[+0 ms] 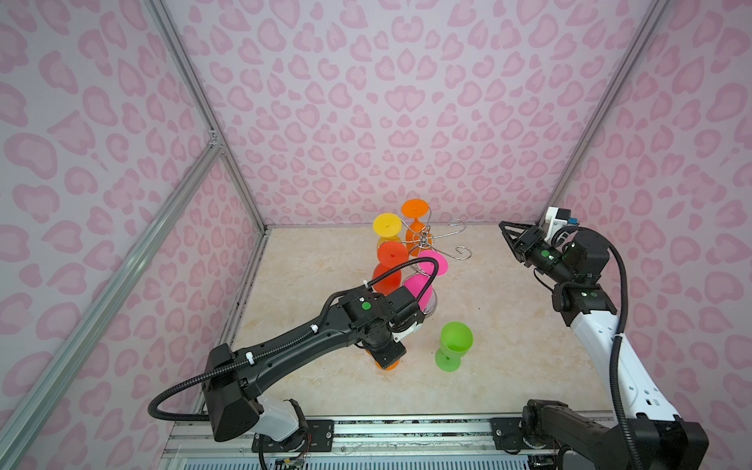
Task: Take the wine glass off the wine glass rack
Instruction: 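Lower the orange glass toward the table beside the green glass with the left gripper, then set the orange glass upright on the table and open the left gripper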
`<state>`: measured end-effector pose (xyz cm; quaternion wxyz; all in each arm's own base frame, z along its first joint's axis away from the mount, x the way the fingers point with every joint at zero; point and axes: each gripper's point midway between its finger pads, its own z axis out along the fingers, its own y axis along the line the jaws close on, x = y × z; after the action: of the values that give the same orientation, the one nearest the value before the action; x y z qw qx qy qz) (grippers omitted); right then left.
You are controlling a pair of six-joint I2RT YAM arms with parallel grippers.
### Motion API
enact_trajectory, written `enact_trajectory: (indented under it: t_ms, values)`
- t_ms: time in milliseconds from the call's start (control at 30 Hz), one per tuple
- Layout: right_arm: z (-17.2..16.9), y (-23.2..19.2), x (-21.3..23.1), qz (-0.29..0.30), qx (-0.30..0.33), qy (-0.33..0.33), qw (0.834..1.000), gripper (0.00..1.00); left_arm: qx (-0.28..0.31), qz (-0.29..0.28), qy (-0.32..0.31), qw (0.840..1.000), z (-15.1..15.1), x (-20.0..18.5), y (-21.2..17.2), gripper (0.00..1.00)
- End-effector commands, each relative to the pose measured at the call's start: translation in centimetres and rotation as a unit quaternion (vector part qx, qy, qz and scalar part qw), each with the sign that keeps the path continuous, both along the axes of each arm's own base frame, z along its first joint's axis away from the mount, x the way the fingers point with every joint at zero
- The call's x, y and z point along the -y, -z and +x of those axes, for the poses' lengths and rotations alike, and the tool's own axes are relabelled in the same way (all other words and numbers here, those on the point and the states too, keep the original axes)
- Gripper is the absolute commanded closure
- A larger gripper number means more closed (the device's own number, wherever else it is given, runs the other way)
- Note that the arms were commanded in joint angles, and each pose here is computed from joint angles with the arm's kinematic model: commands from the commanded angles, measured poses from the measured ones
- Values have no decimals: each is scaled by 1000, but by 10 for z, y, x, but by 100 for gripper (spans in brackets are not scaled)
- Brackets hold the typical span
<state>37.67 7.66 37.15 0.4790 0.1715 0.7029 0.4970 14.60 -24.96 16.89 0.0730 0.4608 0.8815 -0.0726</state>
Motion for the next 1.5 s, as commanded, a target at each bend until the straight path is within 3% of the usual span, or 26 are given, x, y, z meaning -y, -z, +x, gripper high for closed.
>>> enact_trajectory:
  t_ms: [0, 267, 500, 1100, 1467]
  values:
    - [-1, -1, 0, -7, 9, -1, 1000, 53, 7, 3, -7, 1000, -3, -9, 0, 98]
    - [-2, 3, 1, -5, 6, 1, 1000, 54, 34, -9, 10, 999, -4, -2, -11, 98]
    - [-5, 5, 1, -8, 5, 2, 1000, 54, 49, 26, 39, 998, -1, 4, -4, 98]
    - [-9, 13, 3, -9, -2, 2, 1000, 54, 38, 43, 115, 992, -9, 39, 5, 98]
    - [-9, 16, 5, -6, -4, 2, 1000, 54, 8, 64, 127, 990, -13, 43, 19, 87]
